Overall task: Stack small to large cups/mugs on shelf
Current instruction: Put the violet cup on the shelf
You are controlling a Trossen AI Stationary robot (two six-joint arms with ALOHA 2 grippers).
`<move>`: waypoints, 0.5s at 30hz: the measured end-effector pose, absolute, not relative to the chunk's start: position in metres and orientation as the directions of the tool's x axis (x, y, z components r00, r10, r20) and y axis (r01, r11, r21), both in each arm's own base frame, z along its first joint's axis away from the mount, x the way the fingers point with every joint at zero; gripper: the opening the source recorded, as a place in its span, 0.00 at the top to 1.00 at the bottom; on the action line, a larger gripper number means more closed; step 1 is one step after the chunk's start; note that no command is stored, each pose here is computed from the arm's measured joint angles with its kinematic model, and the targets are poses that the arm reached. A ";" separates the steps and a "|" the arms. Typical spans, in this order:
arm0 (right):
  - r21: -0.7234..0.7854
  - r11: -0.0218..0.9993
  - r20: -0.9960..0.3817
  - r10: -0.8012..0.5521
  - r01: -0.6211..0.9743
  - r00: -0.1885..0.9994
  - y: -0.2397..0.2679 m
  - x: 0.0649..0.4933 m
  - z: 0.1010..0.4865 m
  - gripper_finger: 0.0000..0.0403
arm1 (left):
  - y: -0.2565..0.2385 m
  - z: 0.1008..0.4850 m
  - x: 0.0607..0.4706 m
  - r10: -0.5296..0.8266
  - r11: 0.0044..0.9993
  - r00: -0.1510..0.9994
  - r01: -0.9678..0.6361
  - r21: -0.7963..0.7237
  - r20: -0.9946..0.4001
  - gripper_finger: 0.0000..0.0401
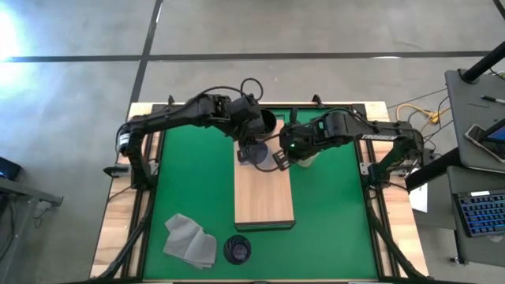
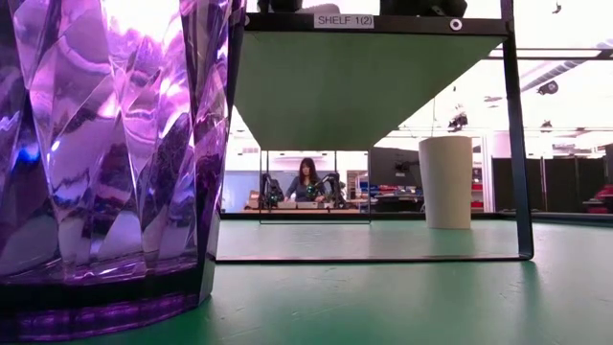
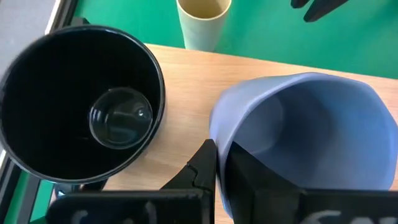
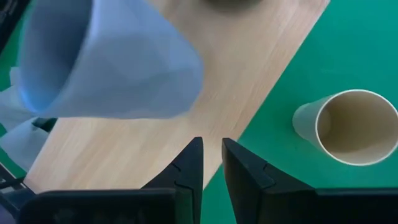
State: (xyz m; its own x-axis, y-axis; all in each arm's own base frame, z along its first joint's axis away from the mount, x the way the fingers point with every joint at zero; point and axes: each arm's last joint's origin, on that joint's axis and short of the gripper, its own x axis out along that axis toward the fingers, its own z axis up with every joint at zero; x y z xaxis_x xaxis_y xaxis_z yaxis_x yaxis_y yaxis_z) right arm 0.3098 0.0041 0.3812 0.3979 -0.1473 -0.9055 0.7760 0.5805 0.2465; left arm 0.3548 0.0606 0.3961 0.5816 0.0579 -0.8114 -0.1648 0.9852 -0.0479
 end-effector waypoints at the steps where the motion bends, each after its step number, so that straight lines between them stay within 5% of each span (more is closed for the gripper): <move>1: 0.252 0.580 -0.902 -0.148 0.774 0.405 0.004 0.311 0.381 0.87 | 0.061 0.394 0.356 0.057 0.985 0.577 -0.164 -0.047 -0.815 1.00; 15: 0.284 0.580 -0.878 -0.163 0.764 0.451 0.004 0.315 0.383 0.87 | 0.068 0.380 0.369 0.060 0.985 0.560 -0.167 -0.041 -0.826 1.00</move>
State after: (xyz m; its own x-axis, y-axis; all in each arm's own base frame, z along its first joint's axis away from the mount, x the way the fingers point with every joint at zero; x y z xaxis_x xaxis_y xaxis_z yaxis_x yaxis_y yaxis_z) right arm 0.3153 0.0037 0.3831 0.4508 -0.1633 -0.8776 0.7636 0.5797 0.2843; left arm 0.3695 0.0679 0.3800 0.5601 0.0605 -0.8262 -0.1674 0.9850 -0.0414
